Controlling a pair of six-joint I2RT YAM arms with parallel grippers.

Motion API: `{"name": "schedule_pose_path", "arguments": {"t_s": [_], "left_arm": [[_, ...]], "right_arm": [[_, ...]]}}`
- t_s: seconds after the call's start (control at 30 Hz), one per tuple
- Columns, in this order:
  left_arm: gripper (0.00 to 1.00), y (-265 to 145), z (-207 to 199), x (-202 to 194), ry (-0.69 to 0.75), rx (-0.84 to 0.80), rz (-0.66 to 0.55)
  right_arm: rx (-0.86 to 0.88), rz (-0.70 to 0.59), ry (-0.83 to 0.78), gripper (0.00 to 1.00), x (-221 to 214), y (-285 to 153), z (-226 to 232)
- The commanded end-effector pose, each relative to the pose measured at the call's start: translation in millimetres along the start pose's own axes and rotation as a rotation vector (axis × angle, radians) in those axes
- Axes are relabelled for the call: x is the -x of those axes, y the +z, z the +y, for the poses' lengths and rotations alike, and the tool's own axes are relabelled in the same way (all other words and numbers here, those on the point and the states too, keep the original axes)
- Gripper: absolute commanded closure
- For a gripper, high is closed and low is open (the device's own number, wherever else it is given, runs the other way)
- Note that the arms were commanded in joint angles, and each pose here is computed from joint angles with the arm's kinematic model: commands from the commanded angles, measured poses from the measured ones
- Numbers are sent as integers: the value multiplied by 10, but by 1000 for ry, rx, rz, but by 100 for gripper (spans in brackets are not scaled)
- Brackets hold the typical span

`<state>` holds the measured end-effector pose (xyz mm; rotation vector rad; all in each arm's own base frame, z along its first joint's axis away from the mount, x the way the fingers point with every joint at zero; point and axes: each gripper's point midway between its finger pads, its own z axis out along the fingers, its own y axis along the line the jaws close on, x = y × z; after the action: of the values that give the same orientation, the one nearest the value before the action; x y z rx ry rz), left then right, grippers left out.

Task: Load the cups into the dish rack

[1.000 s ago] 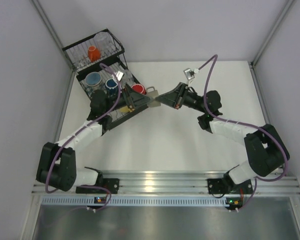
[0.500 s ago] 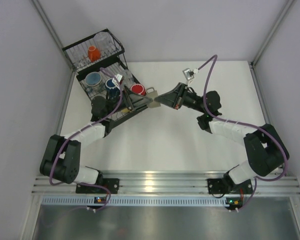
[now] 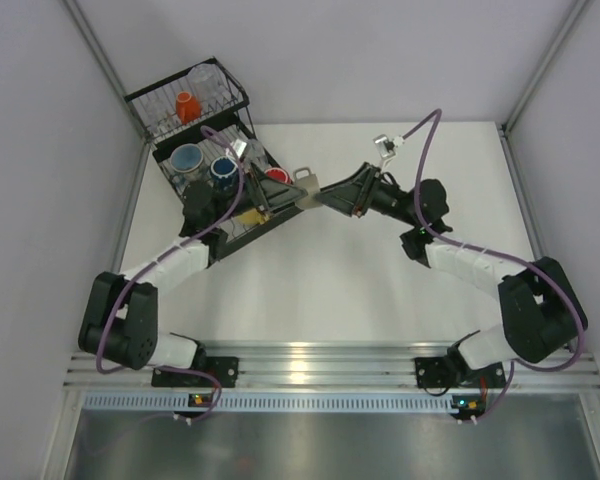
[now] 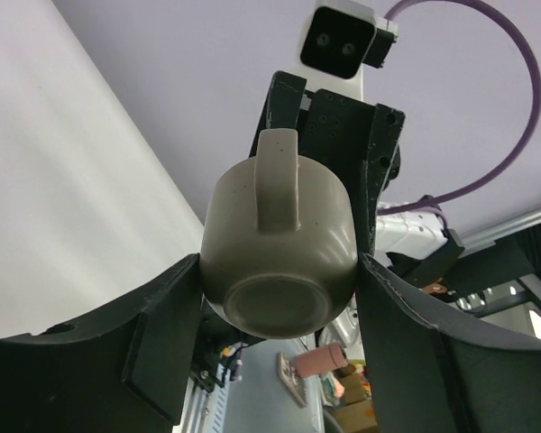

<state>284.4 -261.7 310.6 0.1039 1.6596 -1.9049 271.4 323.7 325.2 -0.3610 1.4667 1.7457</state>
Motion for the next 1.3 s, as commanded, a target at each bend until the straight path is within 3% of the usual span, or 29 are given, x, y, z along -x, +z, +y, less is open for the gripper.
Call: {"name": "schedule_pose_path", "arguments": {"t_s": [0.0,0.37,0.4,0.5,0.63,0.77,0.87,1.27], "left_arm": [[100,25,-235,157,189,22,-35],[100,-153,-28,363,265,282,-90],[100,-292,223,320,251,409,-64],[100,-596,408,557,353,672,-111],[100,-1259,553,717,372,1067,-168],[100,-1770,685,940,380,1341,-234],[100,-1953,818,1035,373,1450,-253],[100,-2123,1567,1240,349,1680,-104]], "right_arm": [[-27,-27,-85,53,140,-108,78],[-66,-38,-125,49,180,-379,189],[-84,-38,-135,49,182,-416,157],[-164,-29,-147,49,155,-538,66],[-283,-24,-191,48,155,-703,-2],[-343,3,-186,47,92,-802,-40],[-372,15,-207,47,67,-868,-40],[-422,-6,-301,47,122,-1049,125]]}}
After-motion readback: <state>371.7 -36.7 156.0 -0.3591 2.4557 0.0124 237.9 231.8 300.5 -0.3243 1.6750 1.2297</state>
